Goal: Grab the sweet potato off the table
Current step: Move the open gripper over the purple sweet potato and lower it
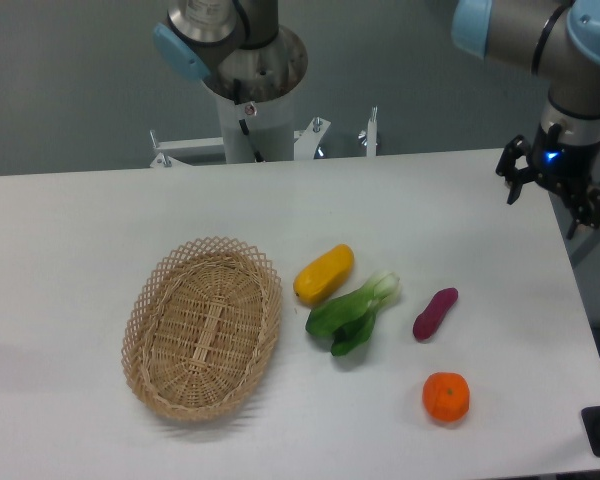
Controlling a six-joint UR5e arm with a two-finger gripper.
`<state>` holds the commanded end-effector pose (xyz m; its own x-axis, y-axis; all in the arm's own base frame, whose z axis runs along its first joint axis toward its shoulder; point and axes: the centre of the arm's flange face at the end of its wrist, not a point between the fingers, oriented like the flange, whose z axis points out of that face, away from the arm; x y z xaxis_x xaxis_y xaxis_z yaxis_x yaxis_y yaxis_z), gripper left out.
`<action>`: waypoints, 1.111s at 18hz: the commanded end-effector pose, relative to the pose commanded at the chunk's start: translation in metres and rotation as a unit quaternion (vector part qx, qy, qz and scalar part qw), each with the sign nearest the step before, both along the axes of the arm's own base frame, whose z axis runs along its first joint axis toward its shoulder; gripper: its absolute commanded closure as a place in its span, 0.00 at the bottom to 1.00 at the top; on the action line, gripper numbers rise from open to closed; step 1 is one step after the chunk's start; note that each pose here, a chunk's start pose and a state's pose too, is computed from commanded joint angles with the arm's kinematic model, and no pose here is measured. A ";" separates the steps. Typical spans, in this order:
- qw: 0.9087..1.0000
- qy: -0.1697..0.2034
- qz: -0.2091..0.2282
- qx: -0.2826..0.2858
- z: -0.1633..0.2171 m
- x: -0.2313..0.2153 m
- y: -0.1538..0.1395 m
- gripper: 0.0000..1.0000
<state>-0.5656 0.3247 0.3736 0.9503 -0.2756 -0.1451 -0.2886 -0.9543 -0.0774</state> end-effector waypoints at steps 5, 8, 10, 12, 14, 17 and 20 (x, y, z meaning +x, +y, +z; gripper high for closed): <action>0.999 0.002 0.036 0.008 -0.049 0.016 0.034 0.00; 0.999 0.010 0.050 0.015 -0.085 0.026 0.047 0.00; 0.999 0.005 0.051 0.015 -0.103 0.031 0.047 0.00; 0.999 -0.001 0.047 0.011 -0.116 0.035 0.052 0.00; 0.999 -0.009 0.045 0.007 -0.128 0.036 0.053 0.00; 0.999 -0.013 0.039 0.004 -0.150 0.045 0.056 0.00; 0.999 -0.008 0.033 0.005 -0.164 0.049 0.056 0.00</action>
<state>-0.5167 0.3808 0.2099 0.9684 -0.2113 -0.1327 -0.2243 -0.9702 -0.0918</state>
